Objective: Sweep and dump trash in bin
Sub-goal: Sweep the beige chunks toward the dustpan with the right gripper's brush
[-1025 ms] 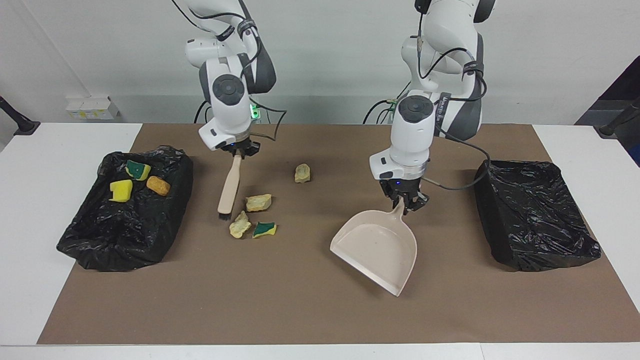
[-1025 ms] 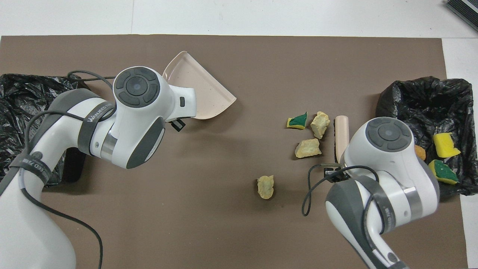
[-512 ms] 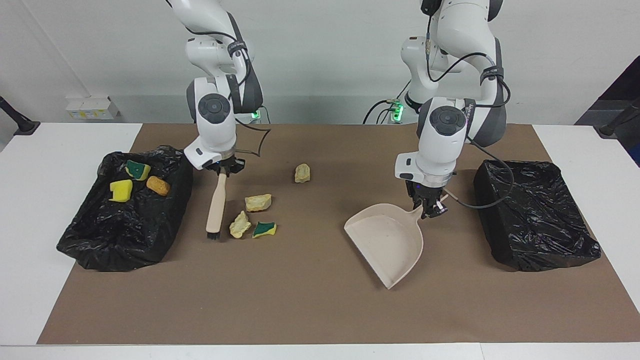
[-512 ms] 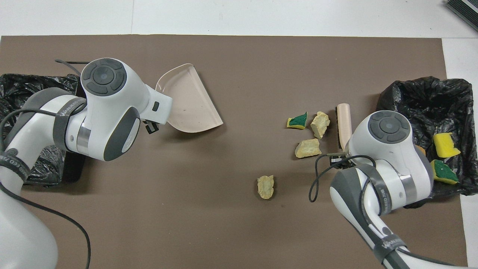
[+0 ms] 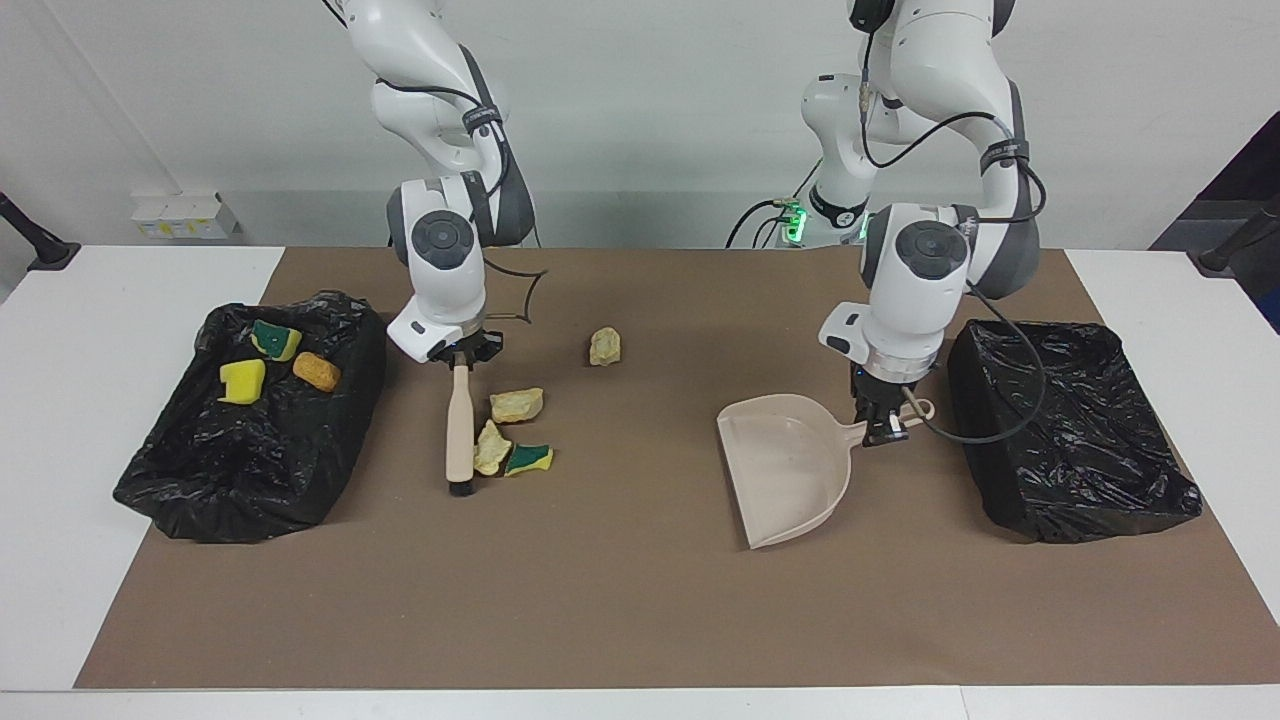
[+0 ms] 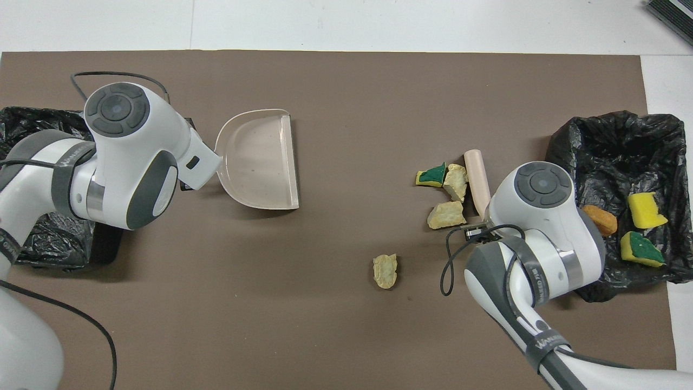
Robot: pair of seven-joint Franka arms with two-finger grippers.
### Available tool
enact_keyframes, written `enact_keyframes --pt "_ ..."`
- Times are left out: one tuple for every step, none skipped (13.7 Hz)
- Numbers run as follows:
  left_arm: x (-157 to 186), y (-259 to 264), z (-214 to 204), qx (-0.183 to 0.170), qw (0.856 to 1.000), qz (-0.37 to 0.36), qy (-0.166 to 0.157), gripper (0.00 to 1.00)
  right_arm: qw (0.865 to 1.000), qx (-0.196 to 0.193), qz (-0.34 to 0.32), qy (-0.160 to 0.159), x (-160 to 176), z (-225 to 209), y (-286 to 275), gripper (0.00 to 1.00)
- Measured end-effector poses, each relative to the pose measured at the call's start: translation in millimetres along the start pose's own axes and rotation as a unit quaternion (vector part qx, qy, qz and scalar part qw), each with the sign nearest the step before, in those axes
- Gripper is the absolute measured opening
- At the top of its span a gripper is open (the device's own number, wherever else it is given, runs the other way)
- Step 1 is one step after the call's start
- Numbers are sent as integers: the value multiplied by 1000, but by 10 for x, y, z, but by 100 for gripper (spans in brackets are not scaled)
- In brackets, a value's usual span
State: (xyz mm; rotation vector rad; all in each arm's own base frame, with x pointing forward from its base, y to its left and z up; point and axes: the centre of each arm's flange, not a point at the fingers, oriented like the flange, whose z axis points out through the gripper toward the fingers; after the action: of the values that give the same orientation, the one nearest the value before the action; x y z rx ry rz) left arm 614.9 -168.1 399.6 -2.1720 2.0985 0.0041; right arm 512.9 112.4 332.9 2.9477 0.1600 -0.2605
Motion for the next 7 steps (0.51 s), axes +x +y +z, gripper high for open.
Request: enact_keyframes --pt "-22 7 16 -2 1000 8 -1 31 1000 -1 -9 2 14 -3 -94 26" --pt "-24 41 40 -5 1000 20 -1 31 1000 -1 -18 4 36 -13 -202 26" --pt "-23 78 61 -7 1000 28 -1 31 1000 -2 -26 5 57 -24 -297 26" --pt "-25 116 86 -8 999 35 -1 31 999 1 -34 7 75 -40 -405 26" --pt "-32 159 110 -7 999 39 0 31 999 10 -42 7 89 -59 -519 26" --pt "-38 202 136 -5 999 42 0 31 998 23 -59 7 98 -85 -624 26" --pt "-32 238 166 -2 999 46 0 31 996 39 -81 7 105 -117 -722 26"
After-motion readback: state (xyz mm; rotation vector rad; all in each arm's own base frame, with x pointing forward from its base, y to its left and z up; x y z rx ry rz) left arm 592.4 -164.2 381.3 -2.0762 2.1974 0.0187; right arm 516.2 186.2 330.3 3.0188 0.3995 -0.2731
